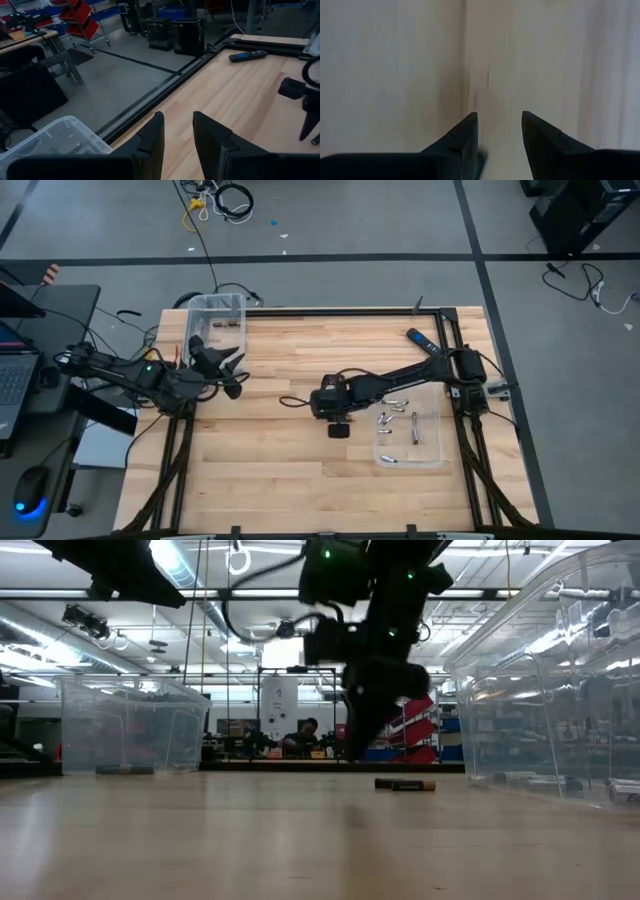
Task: Sort batteries
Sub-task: Put the black and copper battery into the top transparent bin
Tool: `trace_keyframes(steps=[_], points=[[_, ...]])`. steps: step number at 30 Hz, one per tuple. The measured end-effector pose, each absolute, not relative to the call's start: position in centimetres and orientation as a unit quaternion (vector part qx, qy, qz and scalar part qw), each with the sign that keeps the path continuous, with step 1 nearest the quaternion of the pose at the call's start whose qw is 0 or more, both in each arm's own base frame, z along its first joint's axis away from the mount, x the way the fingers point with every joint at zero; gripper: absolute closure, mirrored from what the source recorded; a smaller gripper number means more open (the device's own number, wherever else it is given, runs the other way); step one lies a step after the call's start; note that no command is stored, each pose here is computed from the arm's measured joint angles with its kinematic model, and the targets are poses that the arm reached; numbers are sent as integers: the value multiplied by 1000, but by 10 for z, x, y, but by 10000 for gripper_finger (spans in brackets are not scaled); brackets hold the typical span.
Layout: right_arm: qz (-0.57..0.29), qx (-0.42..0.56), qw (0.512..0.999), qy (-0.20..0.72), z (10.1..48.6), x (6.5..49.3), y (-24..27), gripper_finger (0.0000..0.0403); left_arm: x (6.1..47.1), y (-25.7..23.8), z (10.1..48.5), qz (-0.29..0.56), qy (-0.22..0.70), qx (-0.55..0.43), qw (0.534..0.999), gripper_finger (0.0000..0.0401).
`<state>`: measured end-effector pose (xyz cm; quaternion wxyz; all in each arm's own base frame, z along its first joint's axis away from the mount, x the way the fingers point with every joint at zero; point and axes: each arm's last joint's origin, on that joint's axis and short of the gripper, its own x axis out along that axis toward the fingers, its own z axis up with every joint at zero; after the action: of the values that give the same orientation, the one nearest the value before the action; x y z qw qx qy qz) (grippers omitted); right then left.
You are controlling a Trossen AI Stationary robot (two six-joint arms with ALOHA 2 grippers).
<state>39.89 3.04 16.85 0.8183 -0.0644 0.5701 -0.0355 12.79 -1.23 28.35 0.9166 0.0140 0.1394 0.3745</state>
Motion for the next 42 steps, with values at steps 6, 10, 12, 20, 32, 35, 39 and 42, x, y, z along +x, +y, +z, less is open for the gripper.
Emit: trace_keyframes(steps=[6,10,12,20,32,35,39,42], points=[[-45,-59,772,631,164,392,30,261,128,-12,283,375,140,14,916,299],[-56,-48,761,644,165,388,30,256,128,-12,283,375,140,15,916,299],[-57,-49,751,656,165,385,30,251,128,-12,283,375,140,15,916,299],[-43,-65,745,662,164,384,30,227,127,-12,282,375,147,20,915,299],[-44,-36,769,636,164,391,30,219,127,-12,281,376,152,25,914,299],[-50,-32,761,647,155,391,29,220,126,-12,281,376,154,26,914,299],[-44,-31,748,662,140,393,29,218,126,-12,280,376,157,26,913,299],[-41,-32,742,668,134,394,29,220,126,-12,280,377,157,25,913,299]])
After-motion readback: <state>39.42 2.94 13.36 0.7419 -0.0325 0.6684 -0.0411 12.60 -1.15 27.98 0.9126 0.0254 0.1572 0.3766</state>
